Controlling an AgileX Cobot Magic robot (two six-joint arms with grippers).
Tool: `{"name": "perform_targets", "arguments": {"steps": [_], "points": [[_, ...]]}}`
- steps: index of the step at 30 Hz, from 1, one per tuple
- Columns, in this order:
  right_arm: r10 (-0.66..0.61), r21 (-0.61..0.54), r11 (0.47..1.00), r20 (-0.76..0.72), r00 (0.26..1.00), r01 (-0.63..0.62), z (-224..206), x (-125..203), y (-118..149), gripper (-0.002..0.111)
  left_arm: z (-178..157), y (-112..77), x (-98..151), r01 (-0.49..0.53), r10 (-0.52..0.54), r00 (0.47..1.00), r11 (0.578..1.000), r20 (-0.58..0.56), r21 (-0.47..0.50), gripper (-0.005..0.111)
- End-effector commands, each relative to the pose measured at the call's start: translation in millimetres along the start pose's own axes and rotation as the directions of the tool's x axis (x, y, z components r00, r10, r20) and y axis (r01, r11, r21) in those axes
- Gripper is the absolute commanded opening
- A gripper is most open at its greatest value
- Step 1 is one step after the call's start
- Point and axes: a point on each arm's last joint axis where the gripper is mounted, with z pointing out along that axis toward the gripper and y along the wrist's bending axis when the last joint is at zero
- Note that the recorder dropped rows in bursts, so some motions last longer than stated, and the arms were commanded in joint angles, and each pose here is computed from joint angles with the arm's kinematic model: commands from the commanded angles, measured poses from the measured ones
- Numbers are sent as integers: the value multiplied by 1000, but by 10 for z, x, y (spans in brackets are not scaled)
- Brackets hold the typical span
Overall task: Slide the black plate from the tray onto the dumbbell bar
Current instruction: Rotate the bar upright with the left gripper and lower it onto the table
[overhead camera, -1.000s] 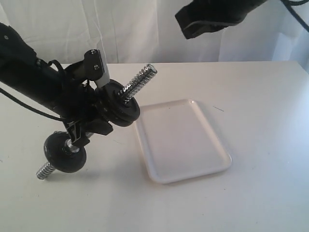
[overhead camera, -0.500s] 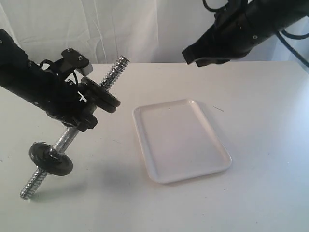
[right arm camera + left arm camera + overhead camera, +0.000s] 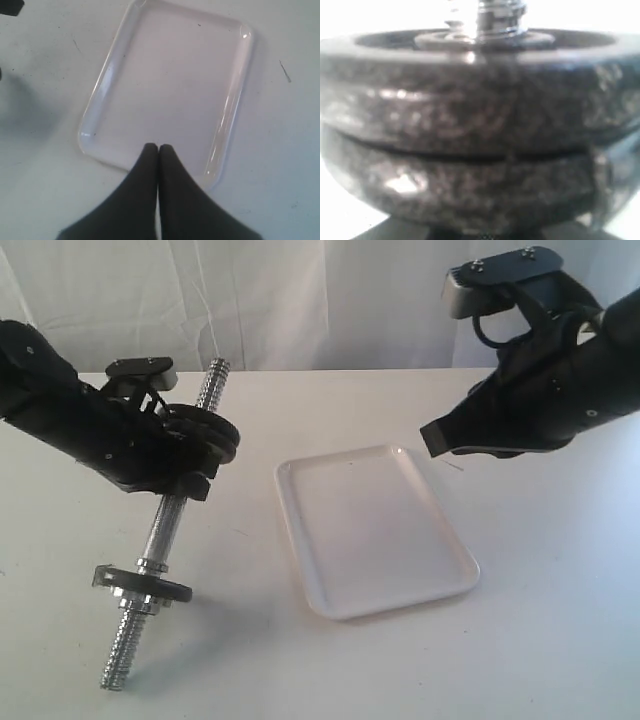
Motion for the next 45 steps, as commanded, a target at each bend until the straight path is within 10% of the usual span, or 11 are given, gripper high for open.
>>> {"name": "perform_targets", "arguments": {"steps": [1, 17, 45], "points": [[25, 4, 1000, 40, 999, -26, -210, 135, 45, 0, -68, -17, -244, 249, -252, 952, 968, 173, 38, 0], [11, 5, 1000, 104, 995, -11, -664, 495, 157, 0, 177, 27, -316, 556, -576, 798, 817, 174, 156, 0], [17, -5, 1000, 84, 996, -16, -732, 551, 182, 0, 515, 74, -125, 615, -621, 783, 778, 9, 127, 0]]}}
